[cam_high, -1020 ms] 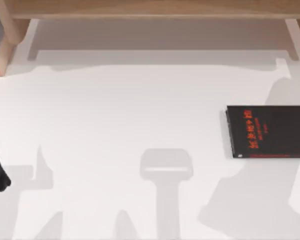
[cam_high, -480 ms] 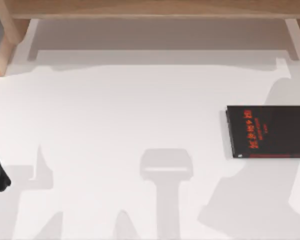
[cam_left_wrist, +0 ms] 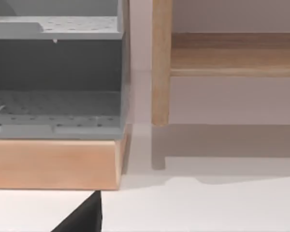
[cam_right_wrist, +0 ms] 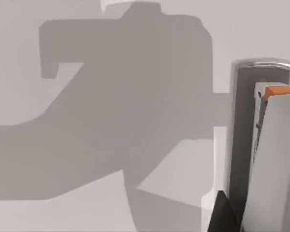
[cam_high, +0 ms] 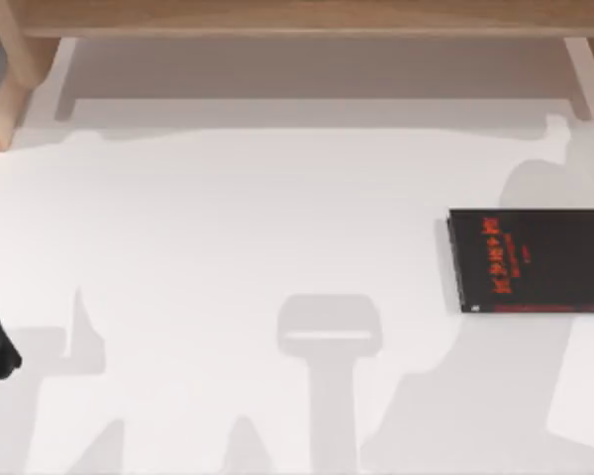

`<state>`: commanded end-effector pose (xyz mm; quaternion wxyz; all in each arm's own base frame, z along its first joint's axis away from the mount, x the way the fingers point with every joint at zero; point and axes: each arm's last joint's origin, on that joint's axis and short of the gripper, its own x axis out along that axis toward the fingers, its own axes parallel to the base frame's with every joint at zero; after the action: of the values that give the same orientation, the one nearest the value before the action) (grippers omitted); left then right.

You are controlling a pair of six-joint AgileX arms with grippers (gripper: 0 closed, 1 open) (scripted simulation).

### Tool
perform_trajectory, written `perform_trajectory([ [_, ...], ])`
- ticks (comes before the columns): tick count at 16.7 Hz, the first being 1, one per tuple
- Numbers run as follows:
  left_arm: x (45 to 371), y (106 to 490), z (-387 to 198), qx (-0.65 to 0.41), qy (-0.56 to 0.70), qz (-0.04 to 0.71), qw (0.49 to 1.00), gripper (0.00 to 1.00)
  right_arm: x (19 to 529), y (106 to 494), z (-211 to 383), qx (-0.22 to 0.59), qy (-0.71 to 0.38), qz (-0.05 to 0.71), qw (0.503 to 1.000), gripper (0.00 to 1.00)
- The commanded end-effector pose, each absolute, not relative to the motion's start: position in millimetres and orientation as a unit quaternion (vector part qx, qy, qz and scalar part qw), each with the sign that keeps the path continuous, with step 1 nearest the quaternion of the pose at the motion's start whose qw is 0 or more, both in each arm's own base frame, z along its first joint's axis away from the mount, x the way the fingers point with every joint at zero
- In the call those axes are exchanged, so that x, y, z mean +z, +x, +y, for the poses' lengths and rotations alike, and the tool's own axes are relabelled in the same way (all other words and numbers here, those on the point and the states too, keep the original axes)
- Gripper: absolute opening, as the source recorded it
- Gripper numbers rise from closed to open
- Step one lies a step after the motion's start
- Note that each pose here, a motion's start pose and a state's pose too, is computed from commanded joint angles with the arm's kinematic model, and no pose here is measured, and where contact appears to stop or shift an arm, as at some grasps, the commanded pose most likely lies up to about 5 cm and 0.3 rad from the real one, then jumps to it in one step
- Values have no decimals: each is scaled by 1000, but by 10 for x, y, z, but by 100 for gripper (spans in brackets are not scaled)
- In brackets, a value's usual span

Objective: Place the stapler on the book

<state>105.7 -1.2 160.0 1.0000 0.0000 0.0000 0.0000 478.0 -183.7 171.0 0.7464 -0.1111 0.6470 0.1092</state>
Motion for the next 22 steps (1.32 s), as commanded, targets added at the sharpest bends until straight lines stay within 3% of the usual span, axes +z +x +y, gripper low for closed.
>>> perform_trajectory([
  [5, 1600, 1057, -12, 0, 0, 0, 1000, 100, 2395, 4584, -1633, 44, -74, 611, 787, 0],
  [11, 1600, 1057, -12, 0, 0, 0, 1000, 100, 2873, 4322, -914, -3, -7, 578, 816, 0],
  [15, 1600, 1057, -12, 0, 0, 0, 1000, 100, 2804, 4180, -353, -13, 28, 582, 812, 0],
  [22, 1600, 1057, -12, 0, 0, 0, 1000, 100, 2154, 3947, 503, -15, 29, 647, 762, 0],
])
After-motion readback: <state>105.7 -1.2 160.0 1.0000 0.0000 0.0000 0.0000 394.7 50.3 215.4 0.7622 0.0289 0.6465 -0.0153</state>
